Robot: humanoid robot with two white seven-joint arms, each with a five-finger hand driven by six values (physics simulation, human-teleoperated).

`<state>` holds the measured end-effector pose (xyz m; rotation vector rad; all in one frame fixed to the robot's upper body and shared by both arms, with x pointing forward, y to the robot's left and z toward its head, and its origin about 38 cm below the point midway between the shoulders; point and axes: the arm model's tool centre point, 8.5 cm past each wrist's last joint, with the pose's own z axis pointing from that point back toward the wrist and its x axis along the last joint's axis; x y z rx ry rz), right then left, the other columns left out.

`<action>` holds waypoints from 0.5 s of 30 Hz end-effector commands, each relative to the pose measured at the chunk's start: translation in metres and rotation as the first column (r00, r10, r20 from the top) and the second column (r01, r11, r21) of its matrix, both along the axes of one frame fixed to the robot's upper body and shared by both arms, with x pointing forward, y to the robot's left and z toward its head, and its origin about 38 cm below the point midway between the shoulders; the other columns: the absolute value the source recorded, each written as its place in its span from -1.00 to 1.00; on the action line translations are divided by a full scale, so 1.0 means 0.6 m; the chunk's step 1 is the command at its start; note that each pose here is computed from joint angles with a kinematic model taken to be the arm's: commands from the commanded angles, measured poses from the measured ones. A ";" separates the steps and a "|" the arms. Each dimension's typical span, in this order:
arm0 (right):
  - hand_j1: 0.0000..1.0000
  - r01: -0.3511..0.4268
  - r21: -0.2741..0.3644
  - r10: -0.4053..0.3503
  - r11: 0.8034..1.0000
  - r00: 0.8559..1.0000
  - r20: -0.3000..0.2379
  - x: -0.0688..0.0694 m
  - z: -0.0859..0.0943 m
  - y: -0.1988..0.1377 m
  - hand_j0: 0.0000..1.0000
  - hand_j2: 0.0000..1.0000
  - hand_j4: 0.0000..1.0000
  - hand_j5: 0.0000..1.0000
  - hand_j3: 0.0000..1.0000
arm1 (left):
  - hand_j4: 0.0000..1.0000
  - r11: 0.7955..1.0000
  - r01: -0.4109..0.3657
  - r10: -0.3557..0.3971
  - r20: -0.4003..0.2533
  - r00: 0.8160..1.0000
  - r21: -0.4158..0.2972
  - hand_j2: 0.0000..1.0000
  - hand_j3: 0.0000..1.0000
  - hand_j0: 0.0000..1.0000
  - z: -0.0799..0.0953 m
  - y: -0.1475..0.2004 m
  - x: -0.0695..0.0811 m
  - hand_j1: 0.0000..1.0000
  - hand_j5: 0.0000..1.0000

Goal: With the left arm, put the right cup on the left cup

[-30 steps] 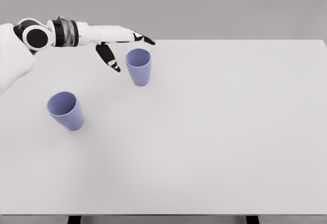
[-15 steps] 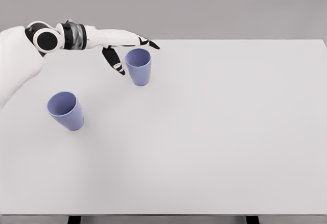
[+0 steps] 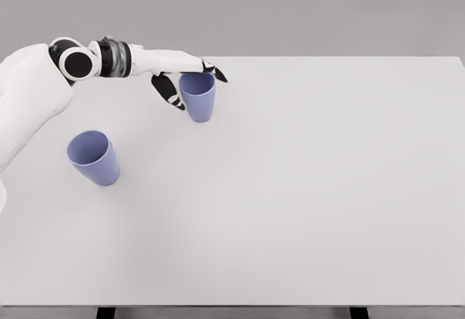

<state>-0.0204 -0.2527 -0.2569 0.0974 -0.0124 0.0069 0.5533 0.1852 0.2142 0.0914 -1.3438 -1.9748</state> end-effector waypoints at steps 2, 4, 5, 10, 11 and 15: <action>1.00 0.000 0.000 0.000 1.000 1.000 0.001 0.000 0.000 0.000 1.00 1.00 1.00 1.00 1.00 | 0.36 0.999 -0.021 0.021 0.007 1.000 -0.032 0.36 0.36 0.36 0.012 0.010 0.004 0.36 0.36; 1.00 0.000 0.000 0.000 1.000 1.000 -0.001 0.000 0.000 0.000 1.00 1.00 1.00 1.00 1.00 | 0.36 0.999 -0.024 0.025 0.008 1.000 -0.032 0.36 0.36 0.36 0.012 0.013 0.004 0.36 0.36; 1.00 0.000 0.000 0.000 1.000 1.000 -0.001 -0.002 0.000 0.000 1.00 1.00 1.00 1.00 1.00 | 0.36 0.999 -0.024 0.025 0.008 1.000 -0.032 0.36 0.36 0.36 0.012 0.013 0.004 0.36 0.36; 1.00 0.000 0.000 0.000 1.000 1.000 -0.002 -0.002 0.000 0.000 1.00 1.00 1.00 1.00 1.00 | 0.33 0.999 -0.024 0.024 -0.001 1.000 -0.034 0.33 0.33 0.33 0.005 0.012 0.002 0.33 0.33; 1.00 0.000 0.000 0.000 1.000 1.000 -0.002 -0.002 0.000 0.000 1.00 1.00 1.00 1.00 1.00 | 0.32 0.999 -0.024 0.024 -0.001 1.000 -0.034 0.32 0.32 0.32 0.005 0.012 0.002 0.32 0.32; 1.00 0.000 0.000 0.000 1.000 1.000 -0.001 -0.002 0.000 0.000 1.00 1.00 1.00 1.00 1.00 | 0.31 0.999 -0.023 0.023 0.003 1.000 -0.037 0.31 0.31 0.31 0.008 0.014 0.001 0.31 0.31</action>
